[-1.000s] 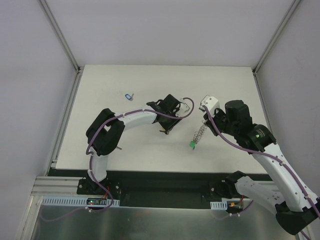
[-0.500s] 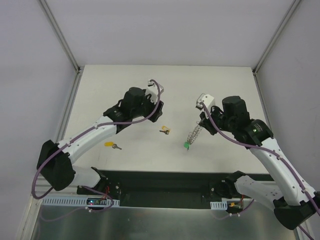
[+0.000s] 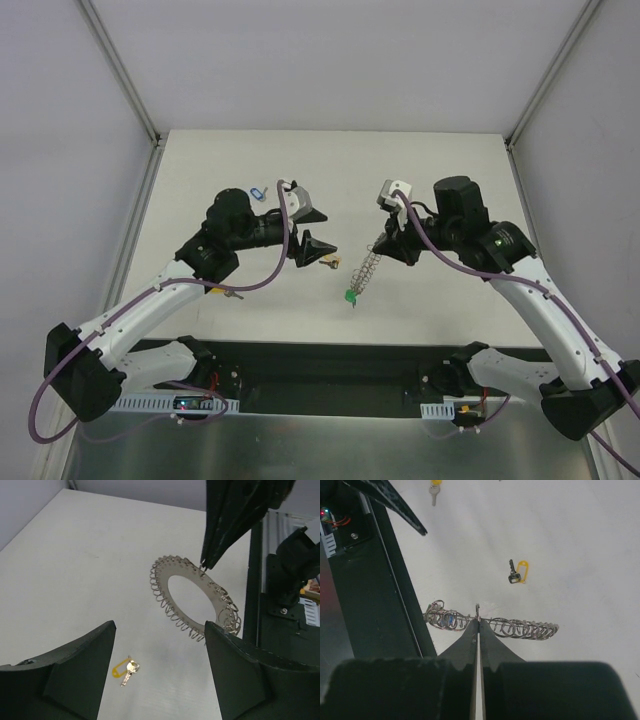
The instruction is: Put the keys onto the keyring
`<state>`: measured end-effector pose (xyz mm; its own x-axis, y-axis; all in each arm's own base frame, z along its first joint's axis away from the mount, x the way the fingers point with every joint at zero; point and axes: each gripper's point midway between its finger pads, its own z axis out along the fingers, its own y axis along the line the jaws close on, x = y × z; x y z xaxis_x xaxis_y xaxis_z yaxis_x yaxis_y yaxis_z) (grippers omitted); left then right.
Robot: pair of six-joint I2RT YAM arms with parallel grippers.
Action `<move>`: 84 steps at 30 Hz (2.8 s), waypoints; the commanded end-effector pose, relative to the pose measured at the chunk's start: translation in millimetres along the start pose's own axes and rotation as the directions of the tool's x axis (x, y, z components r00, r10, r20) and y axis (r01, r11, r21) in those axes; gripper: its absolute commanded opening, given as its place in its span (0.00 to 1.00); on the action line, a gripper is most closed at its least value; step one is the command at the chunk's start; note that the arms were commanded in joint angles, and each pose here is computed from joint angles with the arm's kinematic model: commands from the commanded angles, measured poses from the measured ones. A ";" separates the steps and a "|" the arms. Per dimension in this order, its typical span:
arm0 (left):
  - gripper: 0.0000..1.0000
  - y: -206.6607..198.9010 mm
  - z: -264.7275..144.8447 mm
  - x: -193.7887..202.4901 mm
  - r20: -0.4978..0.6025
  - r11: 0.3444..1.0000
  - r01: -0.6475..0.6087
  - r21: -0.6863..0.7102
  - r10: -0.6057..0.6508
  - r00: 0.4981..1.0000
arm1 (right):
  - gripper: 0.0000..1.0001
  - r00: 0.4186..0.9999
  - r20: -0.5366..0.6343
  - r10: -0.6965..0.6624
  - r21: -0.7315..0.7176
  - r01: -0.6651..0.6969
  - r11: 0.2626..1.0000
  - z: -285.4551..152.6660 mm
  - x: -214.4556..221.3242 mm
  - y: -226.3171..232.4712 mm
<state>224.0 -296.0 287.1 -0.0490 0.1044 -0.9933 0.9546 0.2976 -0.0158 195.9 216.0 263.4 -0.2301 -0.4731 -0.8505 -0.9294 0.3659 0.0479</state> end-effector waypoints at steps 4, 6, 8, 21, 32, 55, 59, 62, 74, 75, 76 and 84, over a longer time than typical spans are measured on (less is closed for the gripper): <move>0.67 -40.8 6.7 -31.4 0.098 0.955 -0.100 0.281 0.075 0.992 | 0.01 0.990 0.110 -0.090 -0.103 0.102 0.989 5.0 -46.9 21.0; 0.64 -49.0 6.9 -38.6 0.112 0.936 -0.112 0.333 0.079 0.991 | 0.01 0.988 0.114 -0.109 -0.116 0.122 0.986 6.6 -51.8 25.8; 0.61 -52.8 9.4 -37.4 0.107 0.924 -0.106 0.367 0.071 0.992 | 0.01 0.986 0.112 -0.119 -0.120 0.133 0.984 9.0 -55.0 27.0; 0.39 -64.5 17.1 -27.7 0.057 0.884 -0.045 0.465 0.020 0.998 | 0.01 0.983 0.101 -0.154 -0.144 0.167 0.975 20.5 -64.0 33.7; 0.21 -55.9 23.2 -20.6 0.024 0.902 -0.025 0.431 0.016 1.000 | 0.01 0.983 0.096 -0.157 -0.156 0.171 0.973 23.4 -63.6 35.6; 0.03 -50.0 23.5 -7.3 -0.035 0.922 0.027 0.385 -0.014 0.999 | 0.01 0.980 0.111 -0.164 -0.162 0.181 0.970 18.5 -63.0 39.5; 0.00 -46.3 22.7 -8.6 -0.028 0.933 0.012 0.360 -0.002 1.000 | 0.02 0.981 0.109 -0.158 -0.173 0.175 0.969 19.7 -60.3 41.2; 0.00 -41.4 19.0 -4.4 -0.018 0.949 -0.037 0.313 0.044 0.999 | 0.20 0.980 0.133 -0.151 -0.152 0.171 0.973 18.3 -64.9 39.9; 0.00 -7.9 -22.2 55.0 -0.106 0.968 -0.250 0.011 0.250 0.962 | 0.60 0.970 0.198 0.140 0.101 -0.162 0.982 38.1 -57.2 -29.7; 0.00 -4.5 -26.3 58.3 -0.115 0.966 -0.257 -0.017 0.253 0.961 | 0.61 0.970 0.188 0.151 0.125 -0.176 0.976 42.9 -53.2 -35.7; 0.00 -4.4 -30.5 70.1 -0.136 0.967 -0.252 -0.031 0.246 0.960 | 0.61 0.971 0.167 0.173 0.144 -0.197 0.970 51.5 -45.1 -42.7; 0.00 2.7 -71.3 93.1 -0.157 0.942 -0.260 -0.212 0.230 0.960 | 0.57 0.952 0.007 0.307 0.308 -0.294 0.905 124.9 15.7 -96.5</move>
<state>194.1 -234.0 195.0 0.0888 0.3298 -0.9399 0.9078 0.3616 0.2126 285.3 266.3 207.2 -0.4492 -0.3453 -0.8240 -0.7621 0.6294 0.1517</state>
